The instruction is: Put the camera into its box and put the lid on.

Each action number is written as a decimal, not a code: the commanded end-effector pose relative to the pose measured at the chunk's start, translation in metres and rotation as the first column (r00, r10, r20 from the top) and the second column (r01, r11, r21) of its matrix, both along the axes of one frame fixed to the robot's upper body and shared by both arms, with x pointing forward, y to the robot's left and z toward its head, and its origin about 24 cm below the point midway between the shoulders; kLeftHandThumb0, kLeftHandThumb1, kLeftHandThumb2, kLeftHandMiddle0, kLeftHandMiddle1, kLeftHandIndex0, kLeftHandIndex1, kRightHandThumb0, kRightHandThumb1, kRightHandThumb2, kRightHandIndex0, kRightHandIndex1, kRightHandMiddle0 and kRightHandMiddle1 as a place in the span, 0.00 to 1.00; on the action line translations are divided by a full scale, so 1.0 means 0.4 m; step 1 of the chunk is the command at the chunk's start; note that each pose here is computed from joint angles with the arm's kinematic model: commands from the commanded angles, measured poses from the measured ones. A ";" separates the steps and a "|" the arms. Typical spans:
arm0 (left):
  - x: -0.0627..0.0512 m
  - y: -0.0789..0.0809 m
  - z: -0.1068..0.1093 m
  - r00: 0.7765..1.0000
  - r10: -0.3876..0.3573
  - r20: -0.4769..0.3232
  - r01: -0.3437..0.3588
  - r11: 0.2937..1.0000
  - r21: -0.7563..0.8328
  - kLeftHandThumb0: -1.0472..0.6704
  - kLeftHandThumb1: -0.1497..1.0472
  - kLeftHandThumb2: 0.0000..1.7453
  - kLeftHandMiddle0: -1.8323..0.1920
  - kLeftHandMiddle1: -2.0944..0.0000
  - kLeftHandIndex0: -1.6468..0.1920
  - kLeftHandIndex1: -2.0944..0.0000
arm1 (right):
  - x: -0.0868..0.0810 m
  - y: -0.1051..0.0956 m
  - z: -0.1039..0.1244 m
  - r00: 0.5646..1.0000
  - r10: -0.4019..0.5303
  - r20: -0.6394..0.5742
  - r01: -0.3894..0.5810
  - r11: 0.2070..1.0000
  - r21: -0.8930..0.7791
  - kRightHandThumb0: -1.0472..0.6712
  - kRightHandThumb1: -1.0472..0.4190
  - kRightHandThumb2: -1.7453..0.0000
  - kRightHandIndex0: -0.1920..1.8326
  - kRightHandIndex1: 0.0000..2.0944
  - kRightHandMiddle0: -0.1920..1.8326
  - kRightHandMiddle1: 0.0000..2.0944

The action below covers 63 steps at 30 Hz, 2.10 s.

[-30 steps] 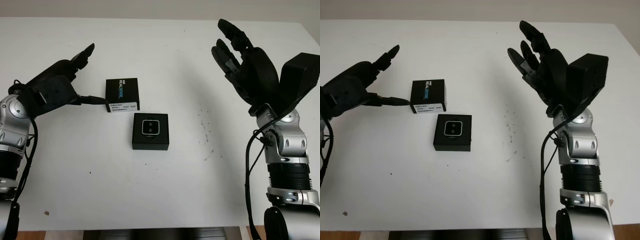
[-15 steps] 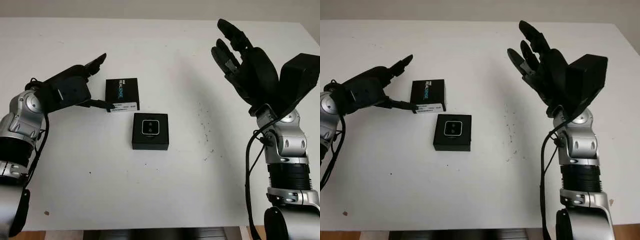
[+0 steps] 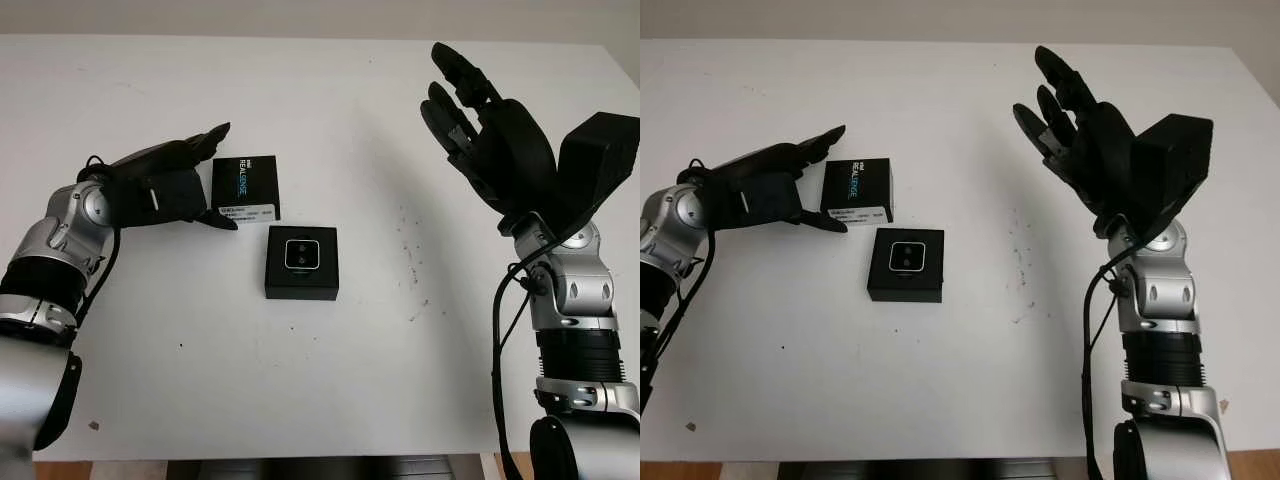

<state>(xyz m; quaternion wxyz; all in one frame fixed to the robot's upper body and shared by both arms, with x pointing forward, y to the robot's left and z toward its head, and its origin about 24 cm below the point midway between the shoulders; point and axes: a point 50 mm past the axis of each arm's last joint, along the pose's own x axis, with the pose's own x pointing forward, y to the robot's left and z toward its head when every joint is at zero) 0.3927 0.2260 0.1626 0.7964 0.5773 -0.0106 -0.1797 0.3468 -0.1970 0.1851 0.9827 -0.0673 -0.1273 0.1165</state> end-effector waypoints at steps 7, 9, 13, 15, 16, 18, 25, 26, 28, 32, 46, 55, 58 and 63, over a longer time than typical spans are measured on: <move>0.015 -0.021 0.010 1.000 -0.013 0.026 0.015 0.998 -0.063 0.17 0.86 0.03 0.95 0.97 0.96 0.96 | -0.001 0.003 -0.005 1.000 -0.001 -0.010 0.001 1.000 0.008 0.23 0.00 0.88 0.06 0.02 0.08 0.08; 0.014 -0.024 0.008 0.999 -0.021 0.041 0.025 0.995 -0.094 0.19 0.84 0.02 0.93 0.96 0.94 0.96 | -0.001 0.004 -0.005 1.000 -0.003 -0.008 0.003 1.000 0.008 0.23 0.00 0.89 0.06 0.02 0.08 0.09; 0.011 -0.026 0.003 0.998 -0.030 0.060 0.039 0.986 -0.161 0.22 0.81 0.02 0.86 0.95 0.88 0.94 | -0.002 0.005 -0.005 1.000 -0.003 -0.001 0.003 1.000 0.000 0.22 0.00 0.89 0.06 0.02 0.09 0.09; 0.010 -0.025 0.000 0.998 -0.026 0.056 0.037 0.977 -0.209 0.25 0.80 0.02 0.82 0.94 0.85 0.93 | -0.002 0.005 -0.005 1.000 -0.005 0.004 0.005 1.000 -0.007 0.22 0.00 0.89 0.06 0.02 0.09 0.10; 0.009 -0.024 0.000 0.998 -0.028 0.055 0.040 0.973 -0.227 0.27 0.80 0.02 0.80 0.93 0.84 0.93 | -0.002 0.004 -0.006 1.000 -0.004 0.006 0.005 1.000 -0.010 0.22 0.00 0.89 0.06 0.02 0.09 0.10; 0.007 -0.022 -0.003 0.998 -0.033 0.047 0.044 0.961 -0.272 0.33 0.79 0.03 0.74 0.91 0.78 0.91 | -0.002 0.004 -0.005 1.000 -0.016 0.009 0.016 1.000 -0.024 0.21 0.00 0.89 0.07 0.02 0.10 0.11; 0.001 -0.020 -0.006 0.997 -0.058 0.053 0.070 0.961 -0.269 0.49 0.82 0.03 0.70 0.67 0.68 0.78 | -0.001 0.003 -0.003 1.000 -0.009 0.005 0.009 1.000 -0.026 0.21 0.00 0.88 0.07 0.02 0.09 0.11; 0.000 -0.020 -0.006 0.997 -0.058 0.056 0.071 0.962 -0.263 0.52 0.84 0.03 0.69 0.61 0.67 0.72 | -0.001 0.003 -0.004 1.000 -0.006 0.005 0.007 1.000 -0.024 0.21 0.00 0.88 0.07 0.02 0.09 0.11; -0.001 -0.020 -0.006 0.996 -0.058 0.065 0.073 0.966 -0.249 0.56 0.87 0.03 0.67 0.55 0.66 0.63 | 0.000 0.003 -0.005 1.000 -0.004 0.005 0.004 1.000 -0.016 0.21 0.00 0.89 0.07 0.02 0.09 0.11; -0.002 -0.015 -0.008 0.996 -0.058 0.062 0.070 0.973 -0.221 0.56 0.88 0.03 0.66 0.48 0.64 0.50 | -0.001 0.006 -0.003 1.000 -0.002 0.000 0.002 1.000 -0.016 0.21 0.00 0.89 0.07 0.02 0.09 0.12; 0.000 -0.014 -0.026 0.996 0.028 0.082 -0.004 0.961 -0.276 0.58 0.87 0.03 0.69 0.41 0.68 0.39 | -0.007 0.011 -0.014 1.000 0.001 -0.018 -0.002 0.999 -0.043 0.20 0.00 0.88 0.08 0.03 0.09 0.12; 0.016 -0.020 -0.008 0.983 0.170 0.065 -0.131 0.910 -0.394 0.57 0.87 0.03 0.71 0.38 0.69 0.39 | -0.010 0.020 -0.034 1.000 0.004 -0.023 -0.004 0.999 -0.035 0.19 0.00 0.87 0.08 0.03 0.08 0.12; 0.018 -0.025 0.007 0.979 0.197 0.049 -0.158 0.891 -0.426 0.55 0.88 0.03 0.74 0.34 0.71 0.38 | -0.011 0.026 -0.040 0.999 0.017 -0.040 -0.018 1.000 -0.021 0.18 0.00 0.87 0.08 0.03 0.08 0.11; 0.015 -0.035 0.038 0.978 0.208 0.005 -0.183 0.873 -0.451 0.54 0.88 0.03 0.75 0.31 0.71 0.35 | -0.015 0.034 -0.053 0.998 0.036 -0.048 -0.036 0.999 0.005 0.19 0.00 0.87 0.07 0.02 0.08 0.11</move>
